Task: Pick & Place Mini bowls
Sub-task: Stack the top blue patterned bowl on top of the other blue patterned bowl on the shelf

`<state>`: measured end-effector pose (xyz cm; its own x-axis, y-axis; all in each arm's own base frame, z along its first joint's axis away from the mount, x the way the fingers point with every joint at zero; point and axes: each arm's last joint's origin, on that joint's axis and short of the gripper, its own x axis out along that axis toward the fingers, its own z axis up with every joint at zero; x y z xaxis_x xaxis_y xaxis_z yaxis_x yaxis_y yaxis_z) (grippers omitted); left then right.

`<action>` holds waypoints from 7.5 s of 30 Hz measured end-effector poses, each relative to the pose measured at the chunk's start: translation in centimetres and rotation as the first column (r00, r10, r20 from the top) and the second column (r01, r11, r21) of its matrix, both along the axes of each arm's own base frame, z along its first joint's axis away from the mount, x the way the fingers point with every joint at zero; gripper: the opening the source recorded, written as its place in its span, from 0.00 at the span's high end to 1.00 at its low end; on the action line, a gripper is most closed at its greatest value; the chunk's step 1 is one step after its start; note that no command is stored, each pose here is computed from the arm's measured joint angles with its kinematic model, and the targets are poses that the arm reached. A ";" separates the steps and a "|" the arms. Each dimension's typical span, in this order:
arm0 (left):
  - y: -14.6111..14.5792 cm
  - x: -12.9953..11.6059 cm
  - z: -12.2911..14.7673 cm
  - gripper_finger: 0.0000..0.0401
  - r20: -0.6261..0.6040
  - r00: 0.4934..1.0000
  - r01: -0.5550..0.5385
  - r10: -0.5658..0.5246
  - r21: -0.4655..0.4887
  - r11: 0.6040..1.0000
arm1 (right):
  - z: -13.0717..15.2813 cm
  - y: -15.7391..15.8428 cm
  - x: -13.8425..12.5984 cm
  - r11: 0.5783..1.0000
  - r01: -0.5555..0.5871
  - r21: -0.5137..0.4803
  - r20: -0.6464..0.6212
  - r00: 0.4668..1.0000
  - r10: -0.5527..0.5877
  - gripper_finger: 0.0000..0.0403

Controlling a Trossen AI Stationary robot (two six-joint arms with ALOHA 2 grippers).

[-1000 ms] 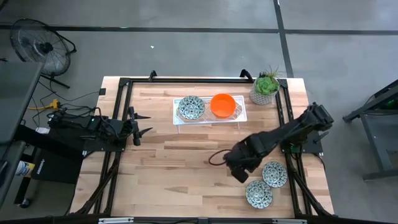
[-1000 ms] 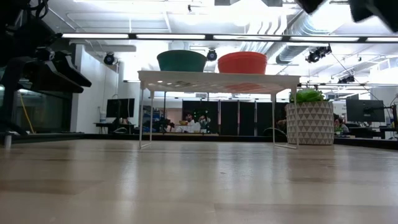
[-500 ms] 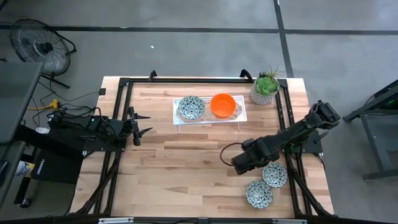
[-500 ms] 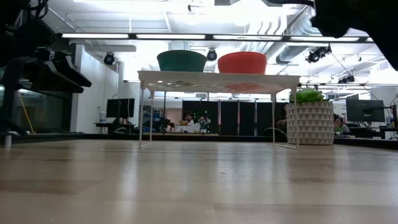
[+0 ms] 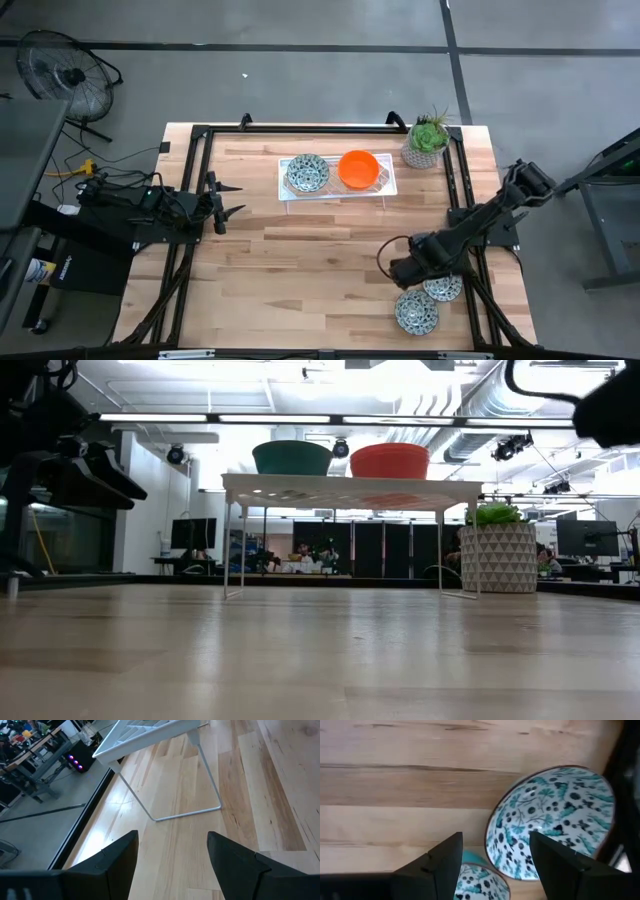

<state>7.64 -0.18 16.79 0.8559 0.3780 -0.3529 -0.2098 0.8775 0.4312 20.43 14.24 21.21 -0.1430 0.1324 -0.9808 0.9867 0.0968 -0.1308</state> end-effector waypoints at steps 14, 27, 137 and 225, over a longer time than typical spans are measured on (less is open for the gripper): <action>0.0 0.0 0.0 0.42 0.000 1.000 0.000 0.000 0.000 1.000 | -4.2 -0.4 -0.8 0.999 0.024 0.047 0.025 0.999 -0.025 0.45; 0.0 0.0 0.0 0.42 0.000 1.000 0.000 0.000 0.000 1.000 | -5.8 -1.5 -0.8 0.997 0.007 0.071 0.047 0.999 -0.010 0.58; 0.0 0.0 0.0 0.42 0.000 1.000 0.000 0.000 0.000 1.000 | 12.5 -16.9 23.0 -0.591 -0.736 -0.331 -0.271 -0.525 0.806 0.99; 0.0 0.0 0.0 0.42 0.000 1.000 -0.001 0.001 0.001 1.000 | 15.2 -16.7 21.8 -0.542 -0.707 -0.455 -0.269 -0.471 0.840 0.72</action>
<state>7.64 -0.18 16.78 0.8554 0.3791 -0.3529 -0.2106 0.8771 0.4317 42.22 -2.48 36.43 0.4916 -0.1682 -0.8544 -0.4644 0.7793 -0.4206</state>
